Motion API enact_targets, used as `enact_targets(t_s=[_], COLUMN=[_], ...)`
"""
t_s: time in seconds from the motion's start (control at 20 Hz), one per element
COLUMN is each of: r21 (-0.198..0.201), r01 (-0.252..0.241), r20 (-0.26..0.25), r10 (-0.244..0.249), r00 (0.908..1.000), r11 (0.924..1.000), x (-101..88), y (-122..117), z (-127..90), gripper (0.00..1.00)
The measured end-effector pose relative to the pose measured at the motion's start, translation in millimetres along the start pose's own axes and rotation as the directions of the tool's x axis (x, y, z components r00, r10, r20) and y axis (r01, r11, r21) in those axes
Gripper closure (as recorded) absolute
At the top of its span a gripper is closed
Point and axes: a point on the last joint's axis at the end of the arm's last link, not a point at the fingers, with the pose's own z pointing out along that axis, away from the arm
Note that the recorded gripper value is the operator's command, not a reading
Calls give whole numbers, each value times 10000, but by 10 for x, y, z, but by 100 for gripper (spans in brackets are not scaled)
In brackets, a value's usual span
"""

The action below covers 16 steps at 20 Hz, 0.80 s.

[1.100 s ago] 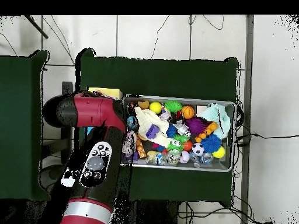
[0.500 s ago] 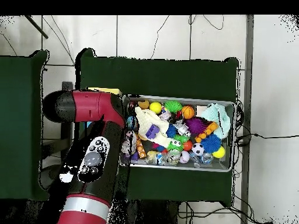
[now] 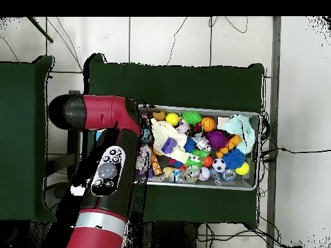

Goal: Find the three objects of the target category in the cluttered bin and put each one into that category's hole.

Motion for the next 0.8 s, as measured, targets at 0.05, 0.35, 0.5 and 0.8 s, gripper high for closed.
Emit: enact_targets(t_s=[0.05,0.35,0.5,0.8], r21=[9,196,323,-118], r01=[-40,-95,-115,-474], r20=[-117,-900,-1563,-2152], r10=[40,112,164,438], r00=[9999,9959,9876,9756], r11=[10000,9998,9994,9988], x=[0,92,178,184], y=[-19,-86,-121,-126], z=[8,101,171,341], gripper=[100,100,100,100])
